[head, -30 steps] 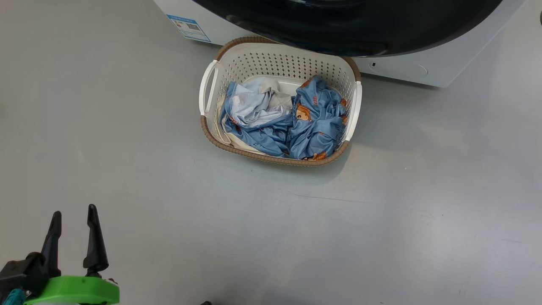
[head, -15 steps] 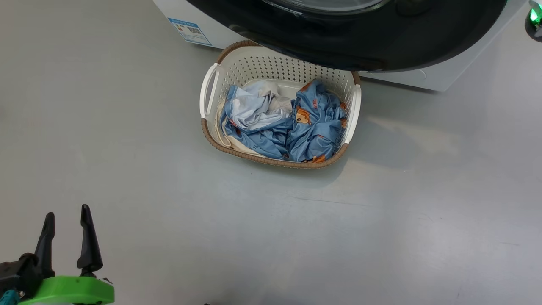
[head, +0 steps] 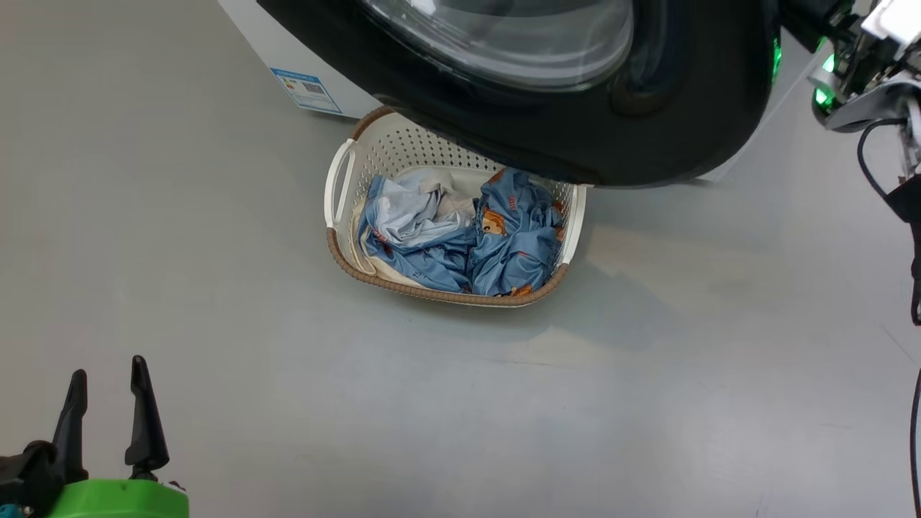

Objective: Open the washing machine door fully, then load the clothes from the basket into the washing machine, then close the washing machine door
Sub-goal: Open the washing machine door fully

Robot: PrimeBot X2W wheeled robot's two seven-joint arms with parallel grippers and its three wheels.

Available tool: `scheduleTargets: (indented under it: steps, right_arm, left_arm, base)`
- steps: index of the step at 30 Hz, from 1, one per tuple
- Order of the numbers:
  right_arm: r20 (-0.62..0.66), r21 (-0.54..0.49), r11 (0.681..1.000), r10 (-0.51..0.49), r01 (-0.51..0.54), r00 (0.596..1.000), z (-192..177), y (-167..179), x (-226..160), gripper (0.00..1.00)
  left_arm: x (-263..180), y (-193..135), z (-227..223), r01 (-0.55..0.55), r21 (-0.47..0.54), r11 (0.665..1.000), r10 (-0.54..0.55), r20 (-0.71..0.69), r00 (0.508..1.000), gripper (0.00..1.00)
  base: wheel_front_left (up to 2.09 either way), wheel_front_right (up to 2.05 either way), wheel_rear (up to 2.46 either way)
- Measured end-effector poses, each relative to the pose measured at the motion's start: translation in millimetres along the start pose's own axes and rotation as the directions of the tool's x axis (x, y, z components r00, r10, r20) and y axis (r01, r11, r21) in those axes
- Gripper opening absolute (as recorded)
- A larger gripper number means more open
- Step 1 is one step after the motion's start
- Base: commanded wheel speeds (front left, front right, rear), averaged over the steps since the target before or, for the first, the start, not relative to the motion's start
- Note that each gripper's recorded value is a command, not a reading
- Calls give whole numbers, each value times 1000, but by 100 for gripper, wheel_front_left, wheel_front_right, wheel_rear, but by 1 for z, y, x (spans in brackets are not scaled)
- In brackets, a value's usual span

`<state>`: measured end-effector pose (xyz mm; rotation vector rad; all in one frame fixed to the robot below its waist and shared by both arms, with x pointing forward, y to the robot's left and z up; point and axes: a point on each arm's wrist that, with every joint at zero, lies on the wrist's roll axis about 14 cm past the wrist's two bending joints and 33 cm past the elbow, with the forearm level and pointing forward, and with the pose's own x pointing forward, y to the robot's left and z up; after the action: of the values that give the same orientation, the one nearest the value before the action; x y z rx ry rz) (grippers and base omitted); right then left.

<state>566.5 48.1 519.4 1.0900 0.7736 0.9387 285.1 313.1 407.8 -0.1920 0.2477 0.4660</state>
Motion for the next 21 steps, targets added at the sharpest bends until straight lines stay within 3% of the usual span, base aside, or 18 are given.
scheduleTargets:
  steps: [11, 21]
  right_arm:
    - [-102, 20, 1000, 0, 2, 995, -58, 19, -7, 0]
    - [-201, 62, 997, 61, -50, 978, -116, 46, -5, 0]
  left_arm:
    - [-19, 0, 11, 39, -33, 999, -38, 38, 999, 100]
    - [-28, -7, 22, 77, -53, 996, -72, 84, 994, 100]
  base:
    - [0, 0, 0]
    - [0, 0, 0]
